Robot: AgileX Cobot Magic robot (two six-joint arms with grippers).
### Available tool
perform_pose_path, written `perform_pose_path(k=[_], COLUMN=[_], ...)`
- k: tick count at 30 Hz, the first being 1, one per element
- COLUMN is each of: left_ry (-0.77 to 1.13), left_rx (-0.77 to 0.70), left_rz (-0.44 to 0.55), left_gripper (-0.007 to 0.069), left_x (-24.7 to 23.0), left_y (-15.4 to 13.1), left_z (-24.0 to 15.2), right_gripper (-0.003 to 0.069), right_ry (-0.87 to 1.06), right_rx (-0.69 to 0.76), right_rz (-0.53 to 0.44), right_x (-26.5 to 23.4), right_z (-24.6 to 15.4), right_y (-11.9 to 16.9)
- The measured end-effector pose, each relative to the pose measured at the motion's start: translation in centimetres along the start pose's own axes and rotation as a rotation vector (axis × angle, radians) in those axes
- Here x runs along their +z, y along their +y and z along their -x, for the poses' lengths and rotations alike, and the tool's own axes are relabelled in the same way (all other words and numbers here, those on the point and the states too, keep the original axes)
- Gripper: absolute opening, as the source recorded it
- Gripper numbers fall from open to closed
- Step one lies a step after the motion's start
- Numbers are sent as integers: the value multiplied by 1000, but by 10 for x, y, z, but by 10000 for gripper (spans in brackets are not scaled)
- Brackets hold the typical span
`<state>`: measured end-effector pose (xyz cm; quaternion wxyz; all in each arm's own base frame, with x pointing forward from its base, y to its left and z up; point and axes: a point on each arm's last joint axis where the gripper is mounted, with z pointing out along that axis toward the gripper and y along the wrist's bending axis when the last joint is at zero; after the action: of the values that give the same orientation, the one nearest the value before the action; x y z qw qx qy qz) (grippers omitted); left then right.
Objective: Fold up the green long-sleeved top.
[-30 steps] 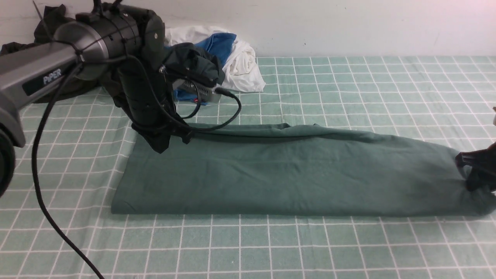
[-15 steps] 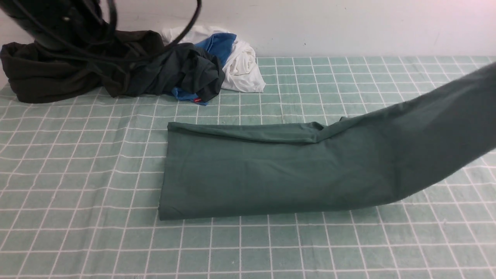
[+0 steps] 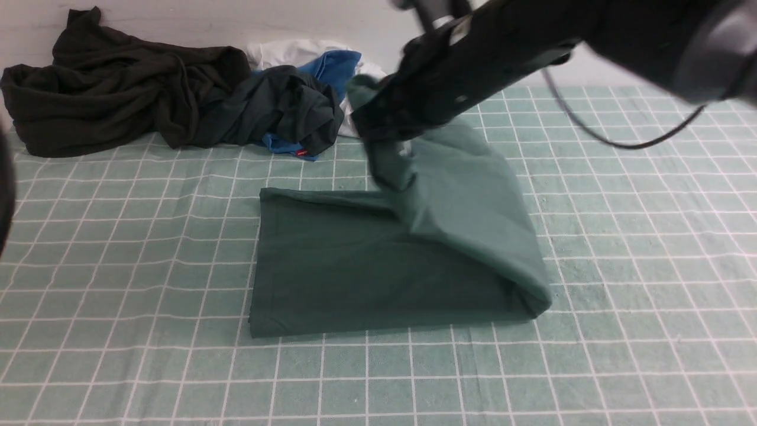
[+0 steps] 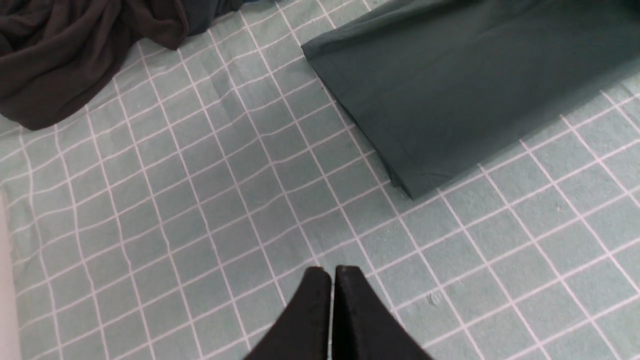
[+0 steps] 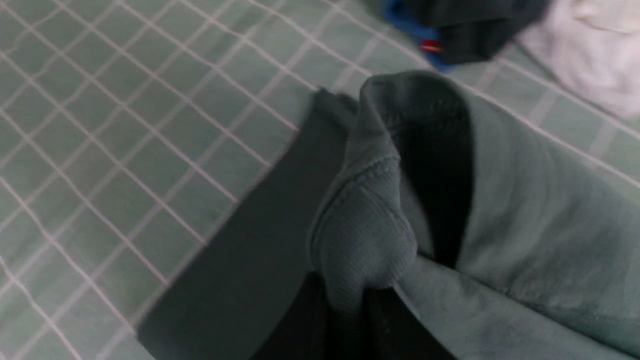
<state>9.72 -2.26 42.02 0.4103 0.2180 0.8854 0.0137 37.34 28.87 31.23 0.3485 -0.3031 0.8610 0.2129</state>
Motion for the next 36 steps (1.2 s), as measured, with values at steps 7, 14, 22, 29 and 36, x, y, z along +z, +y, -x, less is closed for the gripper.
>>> perform_pose_path(k=[7,14,22,29,36], left_ry=[42,65,-73,-199,-210], left_rx=[-4,-22,-119,-196,-198], left_rz=[-8,3,90,154,164], left_gripper=[-3,-3,-3,-3,-3], left_x=[-2,1,-4,3,9], left_y=[-8,-10,-15,-21,-23], left_z=[-36,-49,-95,-138,-149], right_gripper=[97,401,419,132,-10], right_ry=[-6,52,139,57,100], right_rx=[50,84,-40,-148,-174], right_rz=[100,177,125,-34,-57], right_x=[87,81,-10,-109,-181], right_z=[-13,-3,31,42,-4], right_y=[29,30,10,15,27])
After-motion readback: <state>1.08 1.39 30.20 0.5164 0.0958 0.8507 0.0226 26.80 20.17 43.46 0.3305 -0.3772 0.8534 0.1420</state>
